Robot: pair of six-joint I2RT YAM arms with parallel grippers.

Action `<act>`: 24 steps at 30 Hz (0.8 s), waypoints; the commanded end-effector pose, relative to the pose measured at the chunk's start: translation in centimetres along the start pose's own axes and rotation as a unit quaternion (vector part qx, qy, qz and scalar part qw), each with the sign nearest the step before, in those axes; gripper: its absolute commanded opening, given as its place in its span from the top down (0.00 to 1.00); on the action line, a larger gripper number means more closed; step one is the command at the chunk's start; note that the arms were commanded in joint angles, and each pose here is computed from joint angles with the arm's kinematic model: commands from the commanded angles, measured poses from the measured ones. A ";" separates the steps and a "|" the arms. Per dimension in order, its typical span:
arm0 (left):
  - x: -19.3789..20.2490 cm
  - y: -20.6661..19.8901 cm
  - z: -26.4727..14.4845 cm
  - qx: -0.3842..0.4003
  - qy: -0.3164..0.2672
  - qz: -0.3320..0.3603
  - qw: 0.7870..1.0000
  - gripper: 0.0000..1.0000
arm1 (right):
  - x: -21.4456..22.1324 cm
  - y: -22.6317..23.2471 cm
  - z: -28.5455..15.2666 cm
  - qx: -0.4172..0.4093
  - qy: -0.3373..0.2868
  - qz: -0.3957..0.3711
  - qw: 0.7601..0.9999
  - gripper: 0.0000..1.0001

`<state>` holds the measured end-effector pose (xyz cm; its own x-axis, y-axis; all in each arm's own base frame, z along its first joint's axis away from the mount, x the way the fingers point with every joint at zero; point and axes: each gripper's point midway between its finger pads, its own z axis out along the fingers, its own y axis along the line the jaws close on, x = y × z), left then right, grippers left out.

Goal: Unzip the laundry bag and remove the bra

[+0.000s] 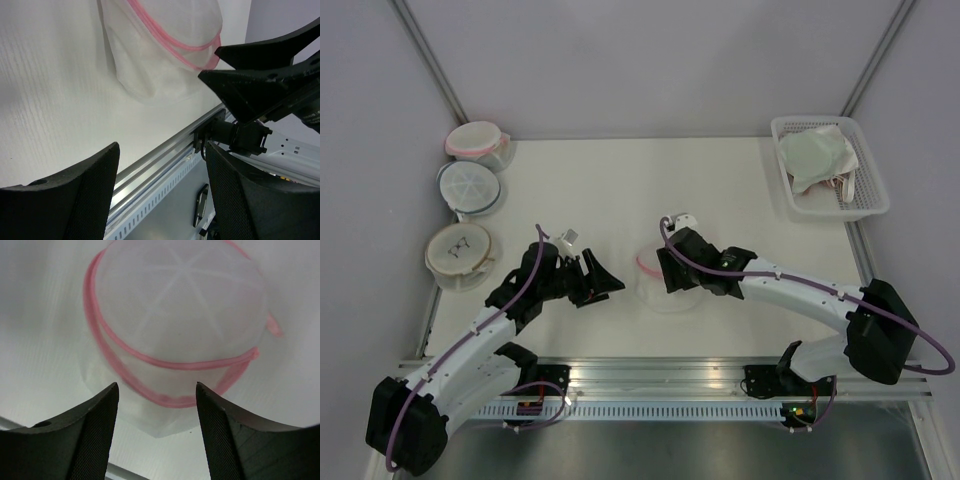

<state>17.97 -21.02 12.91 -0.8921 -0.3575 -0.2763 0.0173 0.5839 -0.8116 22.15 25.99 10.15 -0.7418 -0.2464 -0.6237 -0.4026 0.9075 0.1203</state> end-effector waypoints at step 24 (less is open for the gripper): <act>0.0 -0.4 0.0 0.012 0.002 -0.013 1.000 0.27 | -0.6 -5.2 0.1 0.105 -0.042 0.056 0.992 0.33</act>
<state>17.70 -20.93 12.48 -0.8942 -0.3614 -0.2641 0.0044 0.5831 -0.8124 24.95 22.07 9.66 -0.7292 -0.1213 -0.6735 -0.2049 0.9777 0.0457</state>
